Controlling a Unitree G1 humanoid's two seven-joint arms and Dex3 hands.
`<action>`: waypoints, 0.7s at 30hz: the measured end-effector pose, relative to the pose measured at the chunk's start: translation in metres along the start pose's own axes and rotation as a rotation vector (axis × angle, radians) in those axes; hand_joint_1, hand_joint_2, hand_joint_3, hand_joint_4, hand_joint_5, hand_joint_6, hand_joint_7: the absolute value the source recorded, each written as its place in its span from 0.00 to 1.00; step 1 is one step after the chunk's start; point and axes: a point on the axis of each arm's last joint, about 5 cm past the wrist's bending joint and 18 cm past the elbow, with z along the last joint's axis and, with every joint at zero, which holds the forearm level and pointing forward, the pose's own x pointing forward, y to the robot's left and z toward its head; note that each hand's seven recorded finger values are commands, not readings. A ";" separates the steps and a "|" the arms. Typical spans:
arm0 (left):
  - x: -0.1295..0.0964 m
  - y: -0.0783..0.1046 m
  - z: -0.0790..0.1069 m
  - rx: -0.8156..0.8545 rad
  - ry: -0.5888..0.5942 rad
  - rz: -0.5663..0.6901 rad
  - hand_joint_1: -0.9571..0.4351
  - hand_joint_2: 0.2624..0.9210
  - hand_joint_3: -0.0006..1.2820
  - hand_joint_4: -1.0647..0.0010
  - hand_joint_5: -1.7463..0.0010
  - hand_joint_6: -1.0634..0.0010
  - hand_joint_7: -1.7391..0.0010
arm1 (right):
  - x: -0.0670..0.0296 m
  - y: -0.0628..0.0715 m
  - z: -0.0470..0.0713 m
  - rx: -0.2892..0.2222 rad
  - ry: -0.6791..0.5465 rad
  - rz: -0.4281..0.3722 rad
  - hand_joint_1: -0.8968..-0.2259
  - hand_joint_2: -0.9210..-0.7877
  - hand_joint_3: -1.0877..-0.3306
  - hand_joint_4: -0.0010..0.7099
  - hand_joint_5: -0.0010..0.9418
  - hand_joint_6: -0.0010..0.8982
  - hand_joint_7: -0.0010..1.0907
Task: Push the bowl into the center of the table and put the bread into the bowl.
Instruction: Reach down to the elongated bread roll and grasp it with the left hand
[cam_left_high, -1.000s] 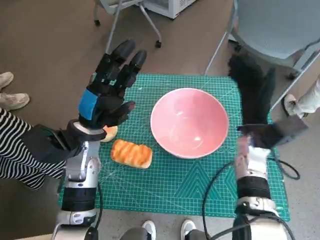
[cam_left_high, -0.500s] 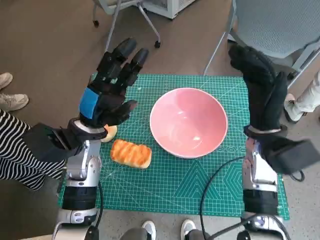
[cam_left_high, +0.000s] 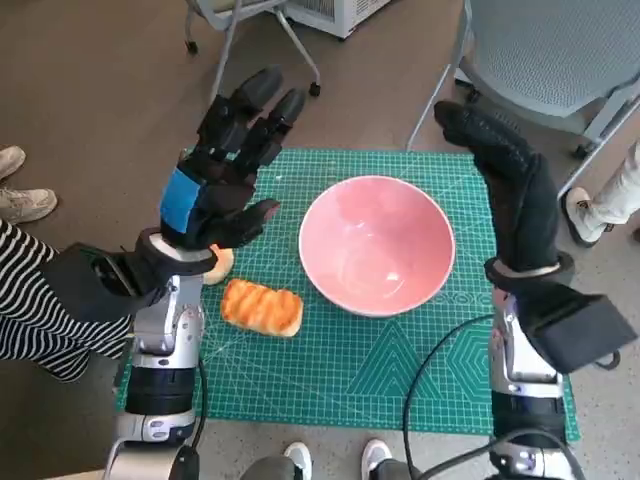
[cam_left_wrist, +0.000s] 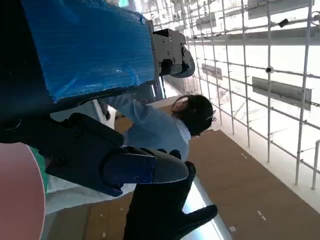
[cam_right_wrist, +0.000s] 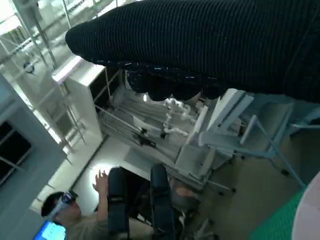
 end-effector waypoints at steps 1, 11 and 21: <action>0.000 0.000 0.000 0.002 0.000 -0.004 0.28 1.00 0.22 0.86 1.00 1.00 0.74 | -0.0001 0.000 0.000 0.001 0.003 0.000 0.11 0.00 0.55 0.36 0.01 0.13 0.53; -0.002 0.030 0.027 0.336 0.142 -0.170 0.27 0.89 0.08 0.85 1.00 0.94 0.74 | -0.0016 0.000 0.001 0.006 0.013 -0.004 0.13 0.00 0.55 0.36 0.01 0.12 0.55; 0.006 0.059 0.091 0.837 0.569 -0.404 0.55 0.65 0.01 0.84 1.00 0.67 0.93 | -0.0053 -0.003 0.002 0.004 0.015 -0.021 0.16 0.00 0.56 0.37 0.01 0.13 0.56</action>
